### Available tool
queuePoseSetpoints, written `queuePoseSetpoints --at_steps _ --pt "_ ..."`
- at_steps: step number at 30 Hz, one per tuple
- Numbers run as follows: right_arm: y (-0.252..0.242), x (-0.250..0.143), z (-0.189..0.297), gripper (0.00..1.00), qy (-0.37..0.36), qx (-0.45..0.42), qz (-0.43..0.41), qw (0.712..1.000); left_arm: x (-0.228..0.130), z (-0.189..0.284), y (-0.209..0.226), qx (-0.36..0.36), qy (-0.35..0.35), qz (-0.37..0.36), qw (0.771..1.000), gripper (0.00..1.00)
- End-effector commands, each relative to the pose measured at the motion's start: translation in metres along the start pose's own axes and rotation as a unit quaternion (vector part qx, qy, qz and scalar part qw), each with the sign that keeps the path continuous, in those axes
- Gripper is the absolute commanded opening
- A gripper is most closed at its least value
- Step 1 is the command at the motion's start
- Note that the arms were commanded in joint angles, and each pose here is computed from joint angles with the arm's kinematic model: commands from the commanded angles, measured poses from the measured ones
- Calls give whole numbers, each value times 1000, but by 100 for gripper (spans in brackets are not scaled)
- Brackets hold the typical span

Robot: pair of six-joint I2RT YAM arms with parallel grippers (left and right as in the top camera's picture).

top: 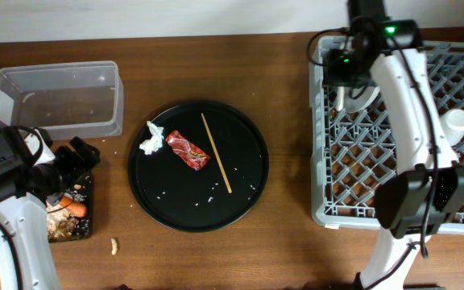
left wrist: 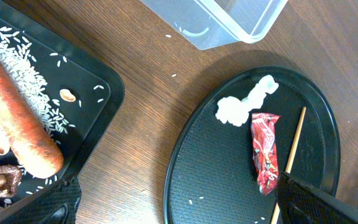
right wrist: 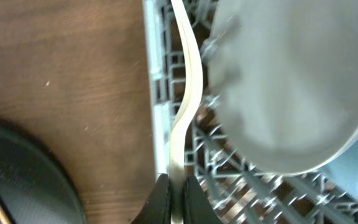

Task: Sort waste into correct bins and load items into the dishwasher rack
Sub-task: 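Carry the spoon into the rack and open the right gripper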

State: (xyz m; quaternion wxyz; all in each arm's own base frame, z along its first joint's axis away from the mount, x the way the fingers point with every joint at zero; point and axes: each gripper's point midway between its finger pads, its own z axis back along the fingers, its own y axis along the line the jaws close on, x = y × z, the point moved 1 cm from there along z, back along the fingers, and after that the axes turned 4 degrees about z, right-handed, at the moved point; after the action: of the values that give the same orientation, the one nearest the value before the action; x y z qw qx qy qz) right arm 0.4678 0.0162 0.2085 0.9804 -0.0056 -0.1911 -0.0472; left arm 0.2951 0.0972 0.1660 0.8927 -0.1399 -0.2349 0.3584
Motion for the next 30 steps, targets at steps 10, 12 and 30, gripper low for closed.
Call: queuePoseSetpoints --at_steps 10,12,30 --pt "-2 6 -74 25 33 11 33 999 5 4 -3 -5 -8 -8 1000 99" --pt "-2 3 -76 72 40 12 33 999 5 4 -3 -5 -8 -8 1000 99" --pt "136 -39 46 90 5 148 134 980 5 4 -3 -5 -8 -8 1000 99"
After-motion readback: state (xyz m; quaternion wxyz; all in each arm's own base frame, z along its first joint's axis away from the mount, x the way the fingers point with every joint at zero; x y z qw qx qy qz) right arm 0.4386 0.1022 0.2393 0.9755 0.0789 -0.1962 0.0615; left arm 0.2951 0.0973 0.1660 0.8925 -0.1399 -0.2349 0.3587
